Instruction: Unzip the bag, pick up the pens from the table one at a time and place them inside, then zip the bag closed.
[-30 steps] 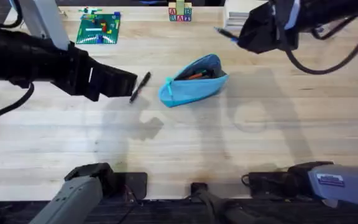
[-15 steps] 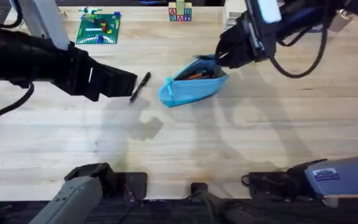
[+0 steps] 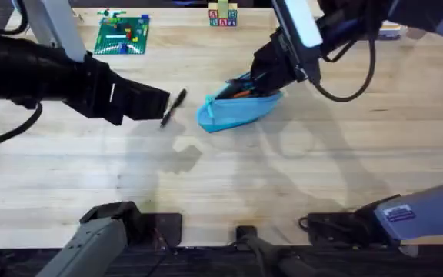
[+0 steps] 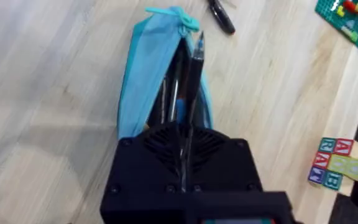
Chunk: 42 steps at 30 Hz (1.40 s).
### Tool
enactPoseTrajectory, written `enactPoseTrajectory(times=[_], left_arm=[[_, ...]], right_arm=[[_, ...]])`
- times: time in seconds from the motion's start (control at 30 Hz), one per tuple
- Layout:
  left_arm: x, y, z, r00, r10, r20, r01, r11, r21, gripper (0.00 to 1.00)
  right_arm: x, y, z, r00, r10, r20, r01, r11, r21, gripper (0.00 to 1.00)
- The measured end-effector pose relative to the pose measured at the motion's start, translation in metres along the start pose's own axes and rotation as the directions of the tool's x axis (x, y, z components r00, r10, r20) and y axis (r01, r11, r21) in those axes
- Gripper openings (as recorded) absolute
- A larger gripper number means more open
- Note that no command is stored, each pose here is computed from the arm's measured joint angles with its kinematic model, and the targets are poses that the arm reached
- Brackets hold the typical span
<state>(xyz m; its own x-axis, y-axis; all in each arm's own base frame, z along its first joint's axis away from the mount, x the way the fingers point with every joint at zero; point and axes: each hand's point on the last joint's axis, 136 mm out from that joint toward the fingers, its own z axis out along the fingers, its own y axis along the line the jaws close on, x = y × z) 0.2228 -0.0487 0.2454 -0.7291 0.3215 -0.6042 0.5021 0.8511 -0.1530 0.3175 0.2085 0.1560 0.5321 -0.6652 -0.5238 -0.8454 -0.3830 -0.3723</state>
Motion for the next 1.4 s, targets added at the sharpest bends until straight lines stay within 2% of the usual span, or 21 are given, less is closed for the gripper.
enactPoseTrajectory(times=[0.2, 0.83, 0.87, 0.9, 0.93, 1.0, 1.4], left_arm=[[0.0, 0.0, 0.0, 1.0, 0.0, 0.0, 0.0, 1.0, 0.0, 0.995], [0.0, 0.0, 0.0, 1.0, 0.0, 0.0, 0.0, 1.0, 0.0, 0.995], [0.0, 0.0, 0.0, 1.0, 0.0, 0.0, 0.0, 1.0, 0.0, 0.995], [0.0, 0.0, 0.0, 1.0, 0.0, 0.0, 0.0, 1.0, 0.0, 0.995], [0.0, 0.0, 0.0, 1.0, 0.0, 0.0, 0.0, 1.0, 0.0, 0.995], [0.0, 0.0, 0.0, 1.0, 0.0, 0.0, 0.0, 1.0, 0.0, 0.995], [0.0, 0.0, 0.0, 1.0, 0.0, -0.001, 0.0, 1.0, -0.002, 0.995]], right_arm=[[0.019, 0.003, 0.018, 0.999, 0.026, -0.031, -0.027, 0.999, -0.04, 0.032], [0.038, 0.012, 0.042, 0.997, 0.067, -0.035, -0.071, 0.993, -0.099, 0.043], [0.038, 0.011, 0.042, 0.997, 0.066, -0.035, -0.07, 0.993, -0.097, 0.389], [0.038, 0.011, 0.042, 0.997, 0.066, -0.035, -0.069, 0.993, -0.097, 0.536], [0.038, 0.011, 0.042, 0.997, 0.064, -0.034, -0.067, 0.993, -0.097, 0.945], [0.038, 0.01, 0.042, 0.998, 0.061, -0.035, -0.064, 0.994, -0.094, 0.99], [0.034, 0.003, 0.034, 0.996, 0.08, -0.041, -0.083, 0.994, -0.067, 0.996]])
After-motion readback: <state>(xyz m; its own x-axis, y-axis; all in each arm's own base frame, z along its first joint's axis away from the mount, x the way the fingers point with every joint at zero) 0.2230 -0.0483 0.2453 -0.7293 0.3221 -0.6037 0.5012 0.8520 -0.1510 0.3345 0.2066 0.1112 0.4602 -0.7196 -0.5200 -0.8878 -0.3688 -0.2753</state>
